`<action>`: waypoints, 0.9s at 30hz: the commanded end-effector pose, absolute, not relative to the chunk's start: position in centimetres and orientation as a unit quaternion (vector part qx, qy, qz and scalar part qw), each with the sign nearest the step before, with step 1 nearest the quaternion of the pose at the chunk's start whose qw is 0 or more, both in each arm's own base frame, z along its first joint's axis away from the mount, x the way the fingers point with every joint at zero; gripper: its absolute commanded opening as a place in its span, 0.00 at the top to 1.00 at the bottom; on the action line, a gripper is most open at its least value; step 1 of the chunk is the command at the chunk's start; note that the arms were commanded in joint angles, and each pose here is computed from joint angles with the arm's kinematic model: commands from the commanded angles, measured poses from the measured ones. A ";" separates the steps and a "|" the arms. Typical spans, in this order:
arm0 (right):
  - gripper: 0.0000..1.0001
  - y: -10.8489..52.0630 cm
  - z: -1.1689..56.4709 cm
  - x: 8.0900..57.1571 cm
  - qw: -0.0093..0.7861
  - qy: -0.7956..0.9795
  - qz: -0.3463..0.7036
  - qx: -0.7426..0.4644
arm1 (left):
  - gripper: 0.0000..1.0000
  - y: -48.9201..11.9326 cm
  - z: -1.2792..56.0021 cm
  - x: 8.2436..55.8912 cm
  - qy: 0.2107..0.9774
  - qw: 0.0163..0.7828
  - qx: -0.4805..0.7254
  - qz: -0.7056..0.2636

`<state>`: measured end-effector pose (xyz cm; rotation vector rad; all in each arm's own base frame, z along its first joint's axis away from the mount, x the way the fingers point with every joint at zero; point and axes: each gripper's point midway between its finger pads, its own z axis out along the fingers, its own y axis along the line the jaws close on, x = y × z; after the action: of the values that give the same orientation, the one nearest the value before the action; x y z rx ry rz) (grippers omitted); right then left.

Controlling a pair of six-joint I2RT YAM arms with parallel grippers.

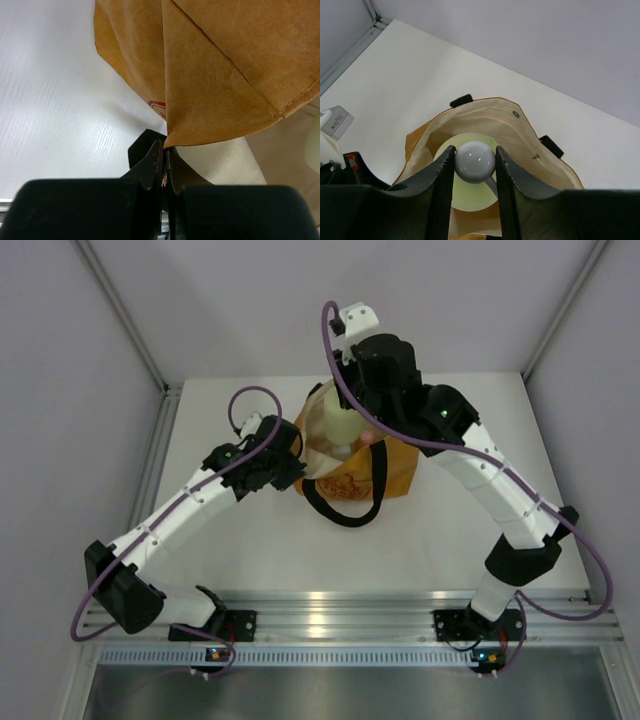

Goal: Take the personal care products out of the canvas bag

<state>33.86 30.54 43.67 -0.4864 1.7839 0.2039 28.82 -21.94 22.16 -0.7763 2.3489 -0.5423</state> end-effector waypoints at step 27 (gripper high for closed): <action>1.00 17.4 57.5 28.9 0.732 0.676 0.058 -0.053 | 1.00 -23.0 22.8 29.6 0.887 0.302 -0.280 -0.211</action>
<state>31.01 20.85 52.51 -0.2765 1.6108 0.0474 29.14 -22.42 21.64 -0.7598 2.3721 -0.5303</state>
